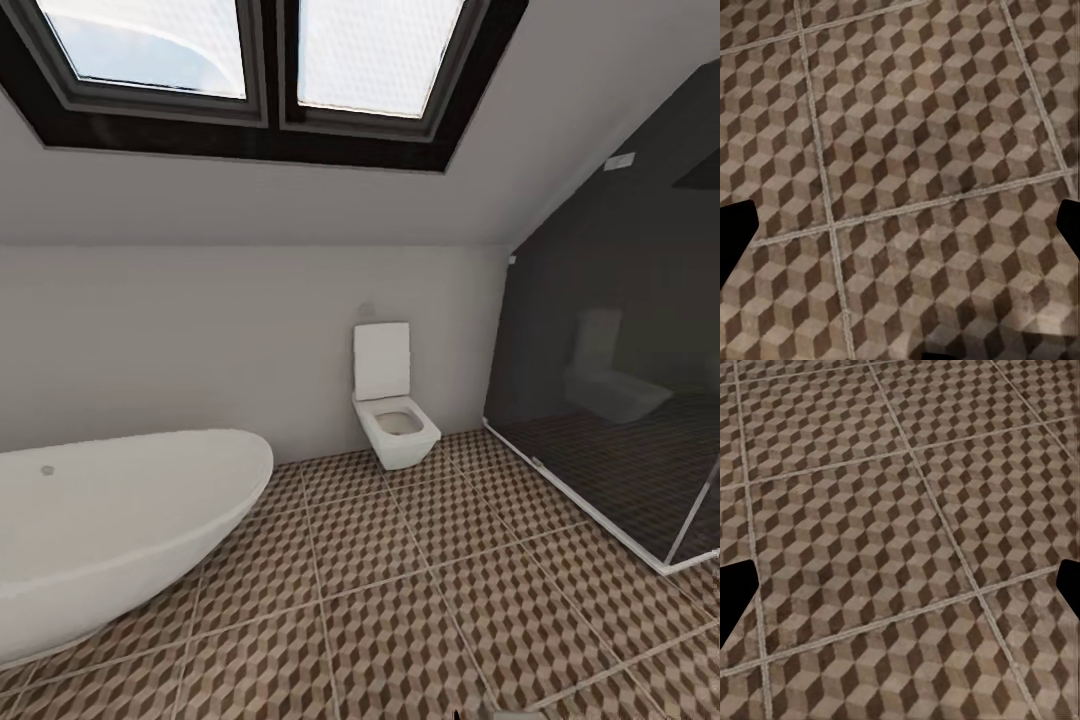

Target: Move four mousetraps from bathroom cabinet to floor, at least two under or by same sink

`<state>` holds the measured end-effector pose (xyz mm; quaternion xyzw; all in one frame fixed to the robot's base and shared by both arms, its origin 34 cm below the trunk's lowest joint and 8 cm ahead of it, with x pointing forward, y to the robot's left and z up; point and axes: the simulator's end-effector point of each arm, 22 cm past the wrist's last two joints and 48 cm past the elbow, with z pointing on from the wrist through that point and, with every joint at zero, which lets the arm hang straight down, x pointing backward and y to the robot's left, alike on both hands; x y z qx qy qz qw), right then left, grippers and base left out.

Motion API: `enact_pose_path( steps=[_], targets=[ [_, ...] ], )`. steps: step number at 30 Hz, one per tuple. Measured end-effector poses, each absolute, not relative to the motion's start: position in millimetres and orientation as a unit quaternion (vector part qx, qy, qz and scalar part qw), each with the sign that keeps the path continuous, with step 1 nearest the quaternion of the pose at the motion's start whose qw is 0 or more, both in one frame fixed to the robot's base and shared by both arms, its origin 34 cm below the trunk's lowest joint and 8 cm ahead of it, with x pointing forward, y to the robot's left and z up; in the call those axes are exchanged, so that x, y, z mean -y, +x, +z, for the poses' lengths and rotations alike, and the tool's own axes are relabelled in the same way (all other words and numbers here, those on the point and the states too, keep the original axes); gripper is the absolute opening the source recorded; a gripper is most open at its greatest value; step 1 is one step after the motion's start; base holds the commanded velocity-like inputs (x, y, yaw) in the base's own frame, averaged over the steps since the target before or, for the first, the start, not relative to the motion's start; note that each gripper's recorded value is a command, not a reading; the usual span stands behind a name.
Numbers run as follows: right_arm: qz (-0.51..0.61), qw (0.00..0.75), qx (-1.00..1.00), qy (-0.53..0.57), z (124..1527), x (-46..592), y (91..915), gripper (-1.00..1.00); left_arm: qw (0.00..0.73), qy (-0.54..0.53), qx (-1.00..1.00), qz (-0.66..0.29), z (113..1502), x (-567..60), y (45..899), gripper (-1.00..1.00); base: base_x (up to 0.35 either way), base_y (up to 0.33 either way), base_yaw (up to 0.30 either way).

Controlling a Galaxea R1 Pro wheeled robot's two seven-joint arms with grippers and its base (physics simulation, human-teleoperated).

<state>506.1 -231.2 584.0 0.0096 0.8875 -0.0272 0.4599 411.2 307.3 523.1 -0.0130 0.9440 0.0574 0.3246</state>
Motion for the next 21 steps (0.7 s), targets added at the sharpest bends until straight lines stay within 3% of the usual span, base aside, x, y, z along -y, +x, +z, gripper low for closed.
enact_pose_path(
  steps=[21],
  targets=[
    [-0.027,0.464,-0.885,0.01,587.2,231.1,508.1,1.0,0.329,-0.013,-0.943,0.058,525.5,-307.4,413.8,1.0,0.0,0.0,-0.207]
  ],
)
